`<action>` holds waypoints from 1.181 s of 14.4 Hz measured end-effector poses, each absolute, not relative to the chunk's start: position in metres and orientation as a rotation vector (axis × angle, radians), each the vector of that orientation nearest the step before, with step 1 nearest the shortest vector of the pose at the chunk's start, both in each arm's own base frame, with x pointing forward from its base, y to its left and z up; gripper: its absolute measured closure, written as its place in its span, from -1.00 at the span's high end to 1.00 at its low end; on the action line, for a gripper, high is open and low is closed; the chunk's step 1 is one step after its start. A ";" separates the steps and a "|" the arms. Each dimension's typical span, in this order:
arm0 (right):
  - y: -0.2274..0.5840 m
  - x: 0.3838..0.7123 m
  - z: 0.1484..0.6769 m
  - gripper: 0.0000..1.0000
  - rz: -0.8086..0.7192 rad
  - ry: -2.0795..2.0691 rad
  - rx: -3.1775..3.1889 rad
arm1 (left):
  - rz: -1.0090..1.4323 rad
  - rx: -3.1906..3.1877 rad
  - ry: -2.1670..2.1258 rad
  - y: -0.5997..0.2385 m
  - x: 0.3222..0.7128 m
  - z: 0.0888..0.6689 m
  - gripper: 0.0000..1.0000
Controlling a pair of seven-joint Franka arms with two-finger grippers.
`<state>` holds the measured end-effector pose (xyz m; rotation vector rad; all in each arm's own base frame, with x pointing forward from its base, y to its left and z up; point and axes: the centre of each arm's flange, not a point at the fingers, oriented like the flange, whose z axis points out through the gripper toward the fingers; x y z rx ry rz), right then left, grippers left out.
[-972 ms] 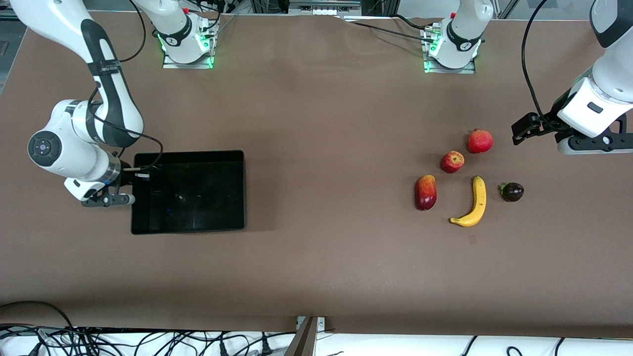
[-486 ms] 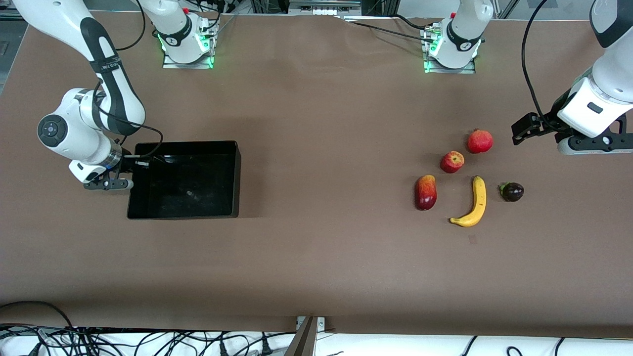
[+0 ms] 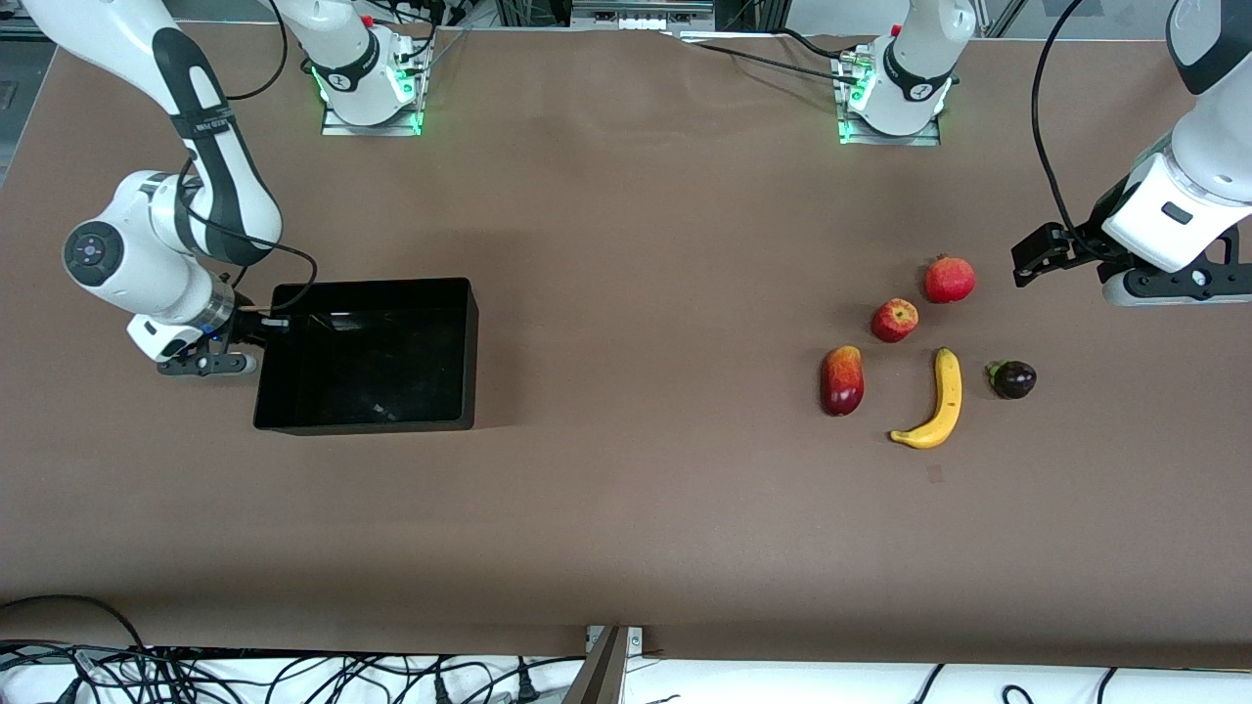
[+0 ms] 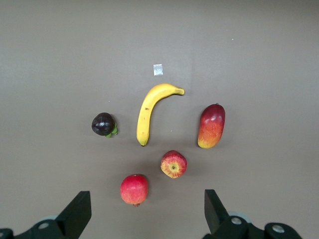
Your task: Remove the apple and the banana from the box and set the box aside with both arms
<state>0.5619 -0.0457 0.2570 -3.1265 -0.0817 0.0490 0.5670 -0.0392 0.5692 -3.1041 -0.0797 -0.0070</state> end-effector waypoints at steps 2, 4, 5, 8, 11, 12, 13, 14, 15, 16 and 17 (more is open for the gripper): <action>-0.040 0.581 0.294 0.52 0.058 -0.102 -3.113 | -0.007 -3.104 -0.080 -0.039 0.567 0.569 1.00; -0.027 0.603 0.345 0.96 0.056 -0.145 -3.098 | -0.007 -3.104 -0.080 -0.039 0.567 0.569 1.00; -0.019 0.609 0.372 1.00 0.048 -0.168 -3.092 | -0.007 -3.104 -0.080 -0.039 0.567 0.569 1.00; -0.002 0.606 0.441 1.00 0.037 -0.222 -3.073 | -0.007 -3.104 -0.080 -0.039 0.567 0.569 1.00; 0.001 0.580 0.499 1.00 0.037 -0.243 -3.054 | -0.006 -3.104 -0.080 -0.039 0.567 0.569 1.00; 0.001 0.572 0.516 1.00 0.039 -0.248 -3.049 | -0.006 -3.104 -0.080 -0.039 0.567 0.569 1.00; 0.001 0.568 0.531 1.00 0.034 -0.251 -3.046 | -0.007 -3.104 -0.080 -0.039 0.567 0.569 1.00; 0.001 0.566 0.542 1.00 0.020 -0.254 -3.046 | -0.007 -3.104 -0.080 -0.039 0.567 0.569 1.00; 0.001 0.567 0.550 1.00 0.008 -0.256 -3.046 | -0.007 -3.104 -0.080 -0.039 0.567 0.569 1.00; 0.001 0.568 0.553 1.00 0.000 -0.256 -3.047 | -0.007 -3.104 -0.080 -0.039 0.567 0.569 1.00; 0.001 0.569 0.553 1.00 -0.003 -0.257 -3.047 | -0.007 -3.104 -0.082 -0.039 0.567 0.569 1.00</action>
